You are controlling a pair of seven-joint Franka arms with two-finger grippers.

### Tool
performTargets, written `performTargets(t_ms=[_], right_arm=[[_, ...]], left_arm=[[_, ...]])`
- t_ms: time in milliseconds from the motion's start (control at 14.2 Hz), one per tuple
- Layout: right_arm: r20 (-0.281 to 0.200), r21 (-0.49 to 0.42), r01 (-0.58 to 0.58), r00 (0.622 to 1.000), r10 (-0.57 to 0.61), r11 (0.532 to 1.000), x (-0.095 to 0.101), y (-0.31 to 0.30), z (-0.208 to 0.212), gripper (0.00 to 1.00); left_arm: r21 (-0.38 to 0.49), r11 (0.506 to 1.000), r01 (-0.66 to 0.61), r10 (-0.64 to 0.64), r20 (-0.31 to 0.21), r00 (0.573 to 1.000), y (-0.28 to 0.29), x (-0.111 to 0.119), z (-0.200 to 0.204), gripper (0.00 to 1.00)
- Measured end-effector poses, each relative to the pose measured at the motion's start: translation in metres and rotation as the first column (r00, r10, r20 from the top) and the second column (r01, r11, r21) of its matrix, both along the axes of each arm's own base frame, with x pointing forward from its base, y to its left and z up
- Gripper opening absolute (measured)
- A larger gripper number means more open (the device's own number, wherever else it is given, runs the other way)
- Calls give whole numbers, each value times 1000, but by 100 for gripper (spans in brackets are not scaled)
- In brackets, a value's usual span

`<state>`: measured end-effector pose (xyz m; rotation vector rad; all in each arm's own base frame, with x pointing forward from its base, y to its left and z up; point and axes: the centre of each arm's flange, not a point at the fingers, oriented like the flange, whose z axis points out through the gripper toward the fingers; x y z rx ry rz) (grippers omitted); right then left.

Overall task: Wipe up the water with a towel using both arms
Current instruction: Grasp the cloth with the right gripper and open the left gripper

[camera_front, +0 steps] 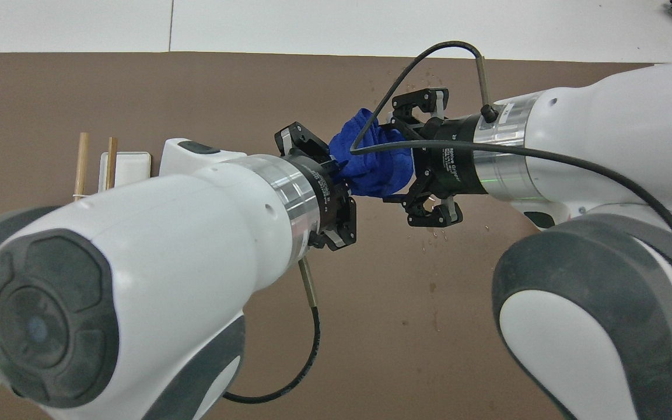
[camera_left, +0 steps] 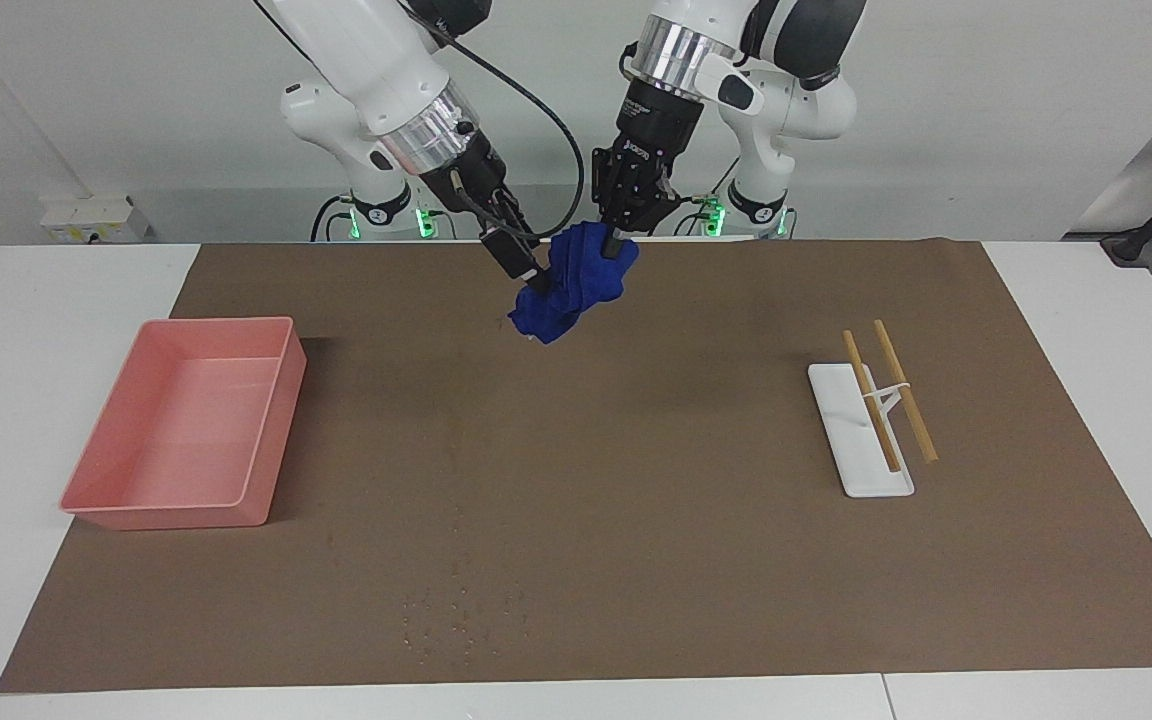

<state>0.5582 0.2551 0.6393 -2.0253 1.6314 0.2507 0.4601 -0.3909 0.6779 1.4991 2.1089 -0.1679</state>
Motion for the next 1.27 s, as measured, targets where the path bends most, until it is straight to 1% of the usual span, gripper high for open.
performTargets(t_ms=[141, 282, 353, 565, 635, 706, 776, 847, 988, 1059, 1129, 1200, 1271], right_arm=[[17, 4, 3, 1000, -3, 1000, 6, 0, 1, 91], [58, 7, -5, 998, 5, 1000, 11, -1, 1, 91], [69, 6, -12, 998, 12, 1000, 13, -2, 1, 91], [84, 2, -36, 996, 35, 999, 12, 4, 0, 89], [84, 2, -39, 996, 39, 999, 11, 5, 0, 85], [84, 1, -42, 996, 41, 999, 11, 6, 0, 85], [84, 1, -43, 996, 43, 999, 10, 7, 0, 78], [83, 1, -44, 996, 44, 999, 10, 7, -1, 65], [80, -1, -44, 996, 44, 999, 10, 7, -2, 43], [79, -1, -44, 996, 44, 999, 10, 7, -3, 30], [78, -1, -45, 996, 45, 999, 10, 8, -3, 22], [78, -1, -45, 996, 45, 999, 10, 8, -3, 17], [78, -2, -45, 996, 45, 999, 10, 8, -3, 17]], left_arm=[[0, 1000, 9, -9, -1, 1000, -4, -3, -1, 13], [1, 1000, 10, -10, -2, 1000, -5, -4, -1, 13], [1, 1000, 10, -10, -3, 1000, -5, -3, -2, 13], [3, 1000, 9, -9, -4, 1000, -5, -3, -3, 13], [3, 1000, 9, -9, -4, 1000, -5, -3, -3, 13], [3, 1000, 9, -9, -4, 1000, -5, -3, -3, 13], [3, 1000, 10, -10, -4, 1000, -5, -3, -3, 13], [3, 1000, 12, -12, -4, 1000, -6, -4, -3, 13], [4, 1000, 15, -15, -4, 1000, -7, -5, -3, 13], [4, 1000, 15, -15, -4, 1000, -7, -5, -3, 13], [4, 1000, 15, -15, -4, 1000, -7, -5, -4, 13], [4, 1000, 15, -15, -5, 1000, -8, -5, -4, 13], [5, 1000, 16, -16, -5, 1000, -8, -6, -4, 13]])
